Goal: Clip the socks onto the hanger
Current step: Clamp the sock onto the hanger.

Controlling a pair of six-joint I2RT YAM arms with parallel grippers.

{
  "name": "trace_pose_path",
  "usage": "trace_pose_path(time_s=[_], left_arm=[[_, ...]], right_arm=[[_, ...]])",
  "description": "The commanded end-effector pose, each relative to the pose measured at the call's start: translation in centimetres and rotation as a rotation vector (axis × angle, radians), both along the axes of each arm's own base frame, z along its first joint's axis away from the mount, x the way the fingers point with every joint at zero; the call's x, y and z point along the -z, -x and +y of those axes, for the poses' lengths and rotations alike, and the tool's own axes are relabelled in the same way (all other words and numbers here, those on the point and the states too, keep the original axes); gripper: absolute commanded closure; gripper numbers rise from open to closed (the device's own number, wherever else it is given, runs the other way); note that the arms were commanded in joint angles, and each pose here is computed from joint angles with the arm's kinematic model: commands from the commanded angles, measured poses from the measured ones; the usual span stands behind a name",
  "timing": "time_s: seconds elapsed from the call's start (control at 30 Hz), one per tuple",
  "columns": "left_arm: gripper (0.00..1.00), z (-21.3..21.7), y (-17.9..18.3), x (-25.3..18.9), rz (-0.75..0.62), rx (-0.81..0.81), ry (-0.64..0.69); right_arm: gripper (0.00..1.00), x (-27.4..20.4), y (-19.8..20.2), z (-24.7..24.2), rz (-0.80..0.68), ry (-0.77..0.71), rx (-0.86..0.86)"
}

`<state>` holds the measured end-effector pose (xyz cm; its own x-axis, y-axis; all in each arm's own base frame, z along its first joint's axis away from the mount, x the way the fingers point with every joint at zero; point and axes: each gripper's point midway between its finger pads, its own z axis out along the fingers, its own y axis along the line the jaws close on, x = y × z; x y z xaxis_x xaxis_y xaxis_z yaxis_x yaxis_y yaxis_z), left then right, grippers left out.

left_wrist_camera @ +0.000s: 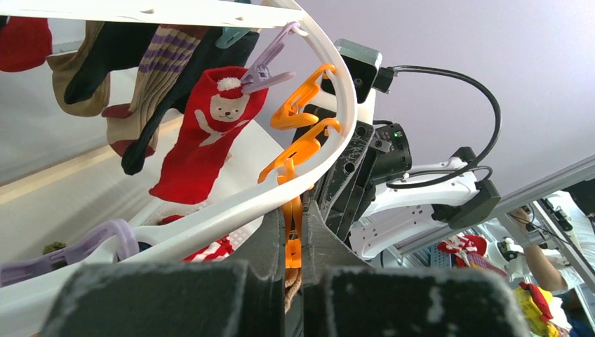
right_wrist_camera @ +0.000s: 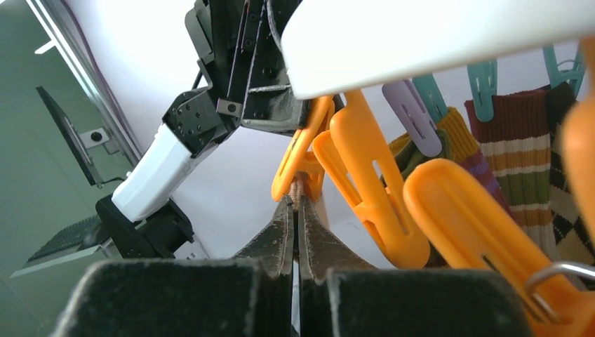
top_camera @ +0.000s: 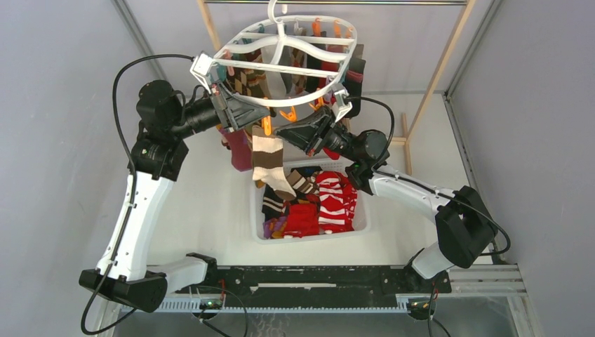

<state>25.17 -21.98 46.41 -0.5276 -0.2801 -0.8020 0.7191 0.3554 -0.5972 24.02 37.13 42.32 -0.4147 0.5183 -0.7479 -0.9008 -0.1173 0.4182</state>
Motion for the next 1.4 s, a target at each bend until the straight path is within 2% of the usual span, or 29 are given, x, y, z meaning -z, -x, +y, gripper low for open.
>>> trace_pose_path(time_s=[0.0, 0.43, 0.6, 1.0, 1.2, 1.27, 1.37], left_arm=[[0.98, -0.4, 2.5, -0.6, -0.029, 0.095, 0.010], [0.97, -0.2, 2.4, -0.5, -0.056, 0.078, -0.009], [0.76, 0.2, 1.8, -0.2, -0.070, 0.025, -0.033], [0.48, 0.4, 1.9, 0.0, -0.075, 0.017, -0.048], [0.14, 0.6, 2.6, 0.4, -0.072, 0.019, -0.068], [0.10, 0.8, 2.8, 1.2, -0.070, 0.015, -0.091], [0.09, 1.2, 2.8, 3.3, -0.059, 0.002, -0.136]], right_arm=[[1.00, -2.0, 0.1, -0.8, 0.007, -0.079, 0.029], [1.00, -2.4, 0.4, -0.4, 0.029, -0.119, 0.028], [1.00, -2.4, 0.5, -0.3, 0.030, -0.118, 0.024], [1.00, -2.2, 0.3, -0.2, 0.041, -0.108, 0.036], [1.00, -2.3, 0.2, -0.2, 0.045, -0.101, 0.050], [1.00, -2.4, 0.2, -0.3, 0.046, -0.101, 0.050], [1.00, -2.4, 0.2, -0.3, 0.055, -0.100, 0.048]])
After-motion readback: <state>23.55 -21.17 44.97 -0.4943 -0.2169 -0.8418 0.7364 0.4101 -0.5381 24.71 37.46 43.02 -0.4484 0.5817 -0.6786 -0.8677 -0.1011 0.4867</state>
